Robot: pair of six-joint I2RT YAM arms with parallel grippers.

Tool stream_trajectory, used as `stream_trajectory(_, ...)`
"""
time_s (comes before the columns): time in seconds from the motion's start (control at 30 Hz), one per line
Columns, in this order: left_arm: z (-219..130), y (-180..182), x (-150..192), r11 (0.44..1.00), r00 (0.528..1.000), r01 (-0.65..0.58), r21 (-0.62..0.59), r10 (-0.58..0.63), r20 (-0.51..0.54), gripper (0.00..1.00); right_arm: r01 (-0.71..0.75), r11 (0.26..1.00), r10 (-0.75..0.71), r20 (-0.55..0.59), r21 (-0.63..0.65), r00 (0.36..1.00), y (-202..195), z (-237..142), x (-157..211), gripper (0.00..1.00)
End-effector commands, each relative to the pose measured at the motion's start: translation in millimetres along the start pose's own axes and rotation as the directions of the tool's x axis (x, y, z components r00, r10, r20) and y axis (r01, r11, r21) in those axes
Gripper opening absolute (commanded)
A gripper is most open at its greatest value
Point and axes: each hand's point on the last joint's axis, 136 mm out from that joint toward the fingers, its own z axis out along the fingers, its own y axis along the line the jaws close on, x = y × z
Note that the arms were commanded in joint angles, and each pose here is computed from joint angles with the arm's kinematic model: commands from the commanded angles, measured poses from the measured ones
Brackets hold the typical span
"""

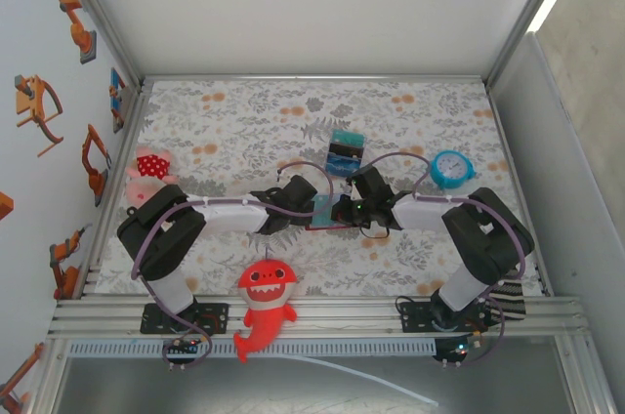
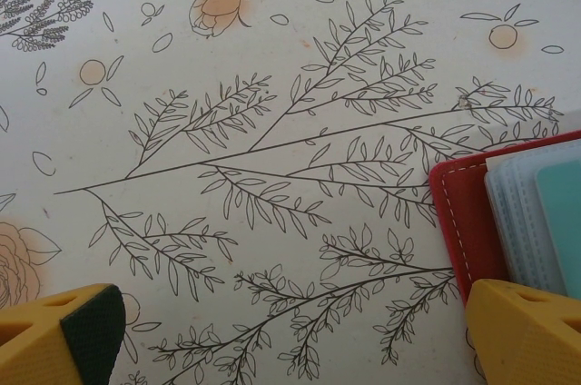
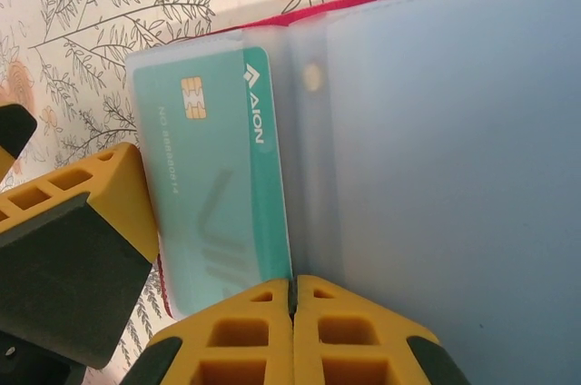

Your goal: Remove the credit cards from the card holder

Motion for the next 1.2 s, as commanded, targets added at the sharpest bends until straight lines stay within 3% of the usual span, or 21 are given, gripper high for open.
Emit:
stream_trajectory(0.0, 3.3, 7.8, 5.6, 0.999, 0.999, -0.006, -0.038, 0.005, -0.032, 0.97, 0.005, 0.999, -0.005, 0.012, 0.054, 1.000, -12.9, -6.4, -0.2, 0.01)
stream_trajectory(0.37, 0.8, 9.4, 1.6, 0.999, 1.000, -0.016, -0.040, 0.015, -0.019, 0.97, 0.021, 0.997, -0.023, 0.018, 0.075, 1.000, -12.6, -11.6, -3.7, 0.01)
stream_trajectory(0.8, -26.4, -6.4, -32.5, 0.998, 0.995, -0.064, 0.012, 0.063, 0.072, 0.97, 0.017, 0.997, -0.018, 0.011, 0.077, 1.000, -10.0, -12.6, -4.8, 0.01)
stream_trajectory(1.17, -14.0, -17.6, -30.2, 0.994, 0.993, -0.104, 0.019, 0.103, 0.050, 0.97, 0.018, 0.996, -0.020, 0.013, 0.092, 1.000, -9.2, -14.4, -7.6, 0.01)
